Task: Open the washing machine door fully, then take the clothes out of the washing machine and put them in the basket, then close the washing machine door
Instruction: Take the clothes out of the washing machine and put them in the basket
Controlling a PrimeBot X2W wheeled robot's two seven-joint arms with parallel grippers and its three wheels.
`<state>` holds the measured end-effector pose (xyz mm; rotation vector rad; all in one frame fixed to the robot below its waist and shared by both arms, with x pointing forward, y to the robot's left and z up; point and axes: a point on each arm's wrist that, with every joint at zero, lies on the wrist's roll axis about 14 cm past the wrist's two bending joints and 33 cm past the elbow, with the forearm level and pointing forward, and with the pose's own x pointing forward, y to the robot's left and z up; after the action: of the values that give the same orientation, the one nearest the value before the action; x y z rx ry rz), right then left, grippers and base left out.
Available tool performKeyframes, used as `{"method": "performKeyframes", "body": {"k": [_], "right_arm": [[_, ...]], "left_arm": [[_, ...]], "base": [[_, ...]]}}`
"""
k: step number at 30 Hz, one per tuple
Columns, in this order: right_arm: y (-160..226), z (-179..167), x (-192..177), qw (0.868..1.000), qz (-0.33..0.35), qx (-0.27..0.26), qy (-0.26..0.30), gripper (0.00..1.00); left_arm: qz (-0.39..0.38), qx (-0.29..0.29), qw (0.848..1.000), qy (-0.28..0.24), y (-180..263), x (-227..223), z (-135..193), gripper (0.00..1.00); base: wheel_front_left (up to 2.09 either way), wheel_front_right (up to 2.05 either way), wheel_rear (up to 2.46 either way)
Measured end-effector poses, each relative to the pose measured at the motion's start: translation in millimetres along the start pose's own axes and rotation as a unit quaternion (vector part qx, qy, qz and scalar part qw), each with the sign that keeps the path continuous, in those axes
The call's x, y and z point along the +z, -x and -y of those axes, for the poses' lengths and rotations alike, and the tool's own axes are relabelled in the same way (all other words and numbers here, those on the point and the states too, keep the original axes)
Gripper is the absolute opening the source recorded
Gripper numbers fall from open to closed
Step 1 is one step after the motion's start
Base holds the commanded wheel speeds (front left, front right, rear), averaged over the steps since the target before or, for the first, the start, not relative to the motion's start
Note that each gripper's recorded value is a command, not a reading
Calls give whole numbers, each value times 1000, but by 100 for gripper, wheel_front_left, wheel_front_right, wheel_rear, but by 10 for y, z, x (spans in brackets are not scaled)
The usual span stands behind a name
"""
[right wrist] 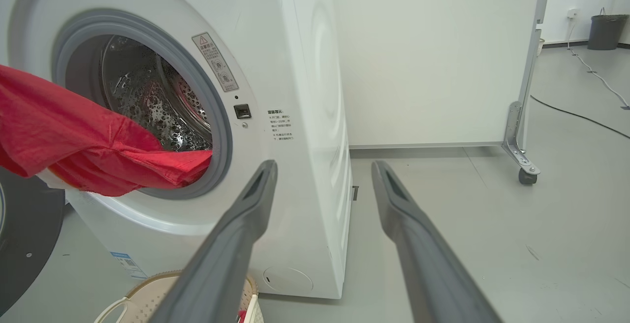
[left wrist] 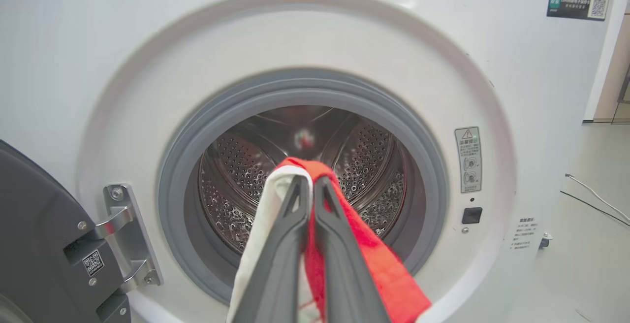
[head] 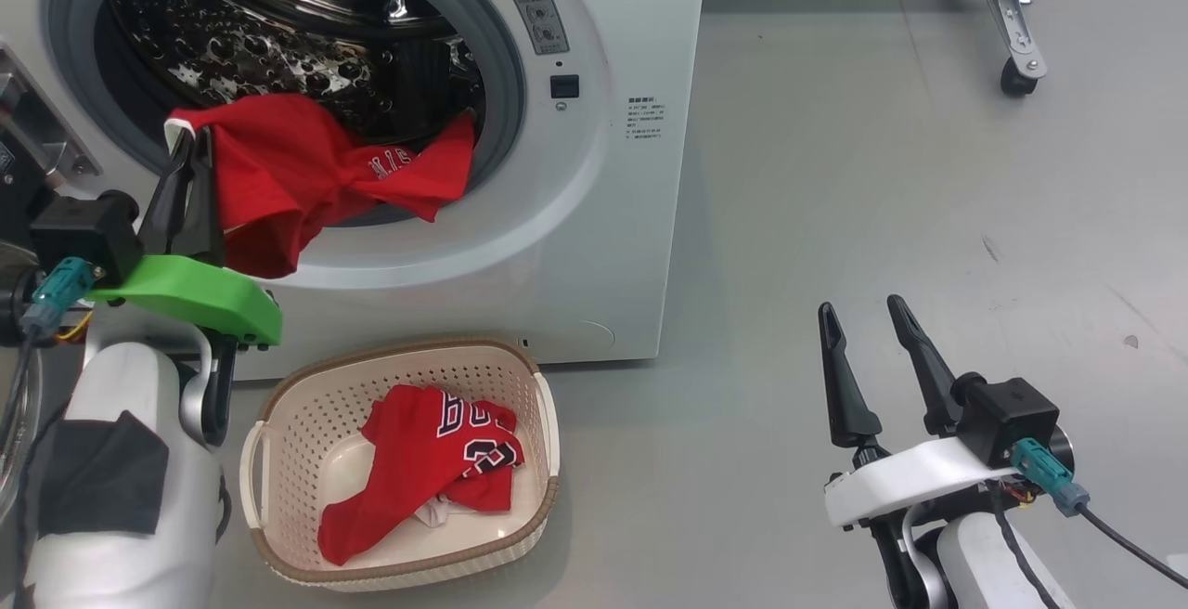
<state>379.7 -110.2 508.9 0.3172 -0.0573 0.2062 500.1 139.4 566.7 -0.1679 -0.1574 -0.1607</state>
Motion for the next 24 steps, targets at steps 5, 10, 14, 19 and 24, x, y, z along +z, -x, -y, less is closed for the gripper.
{"method": "performKeyframes", "body": {"k": [5,10,14,19,24], "right_arm": [[2,1,-3,1000,0,0,0,100],[7,17,-2,1000,0,-3,0,100],[23,15,-16,1000,-2,-3,-1,100],[35,66,-14,1000,-3,-11,0,100],[46,88,-13,1000,-3,-14,1,100]], "left_arm": [[23,-4,1000,2,7,109,51,0],[37,-7,999,-4,8,176,81,0],[38,-1,999,-3,46,146,64,0],[46,-7,999,-1,43,169,122,0],[45,-11,999,2,71,138,163,0]], "base": [[0,0,0],[0,0,0],[0,0,0],[0,0,0],[0,0,0]]}}
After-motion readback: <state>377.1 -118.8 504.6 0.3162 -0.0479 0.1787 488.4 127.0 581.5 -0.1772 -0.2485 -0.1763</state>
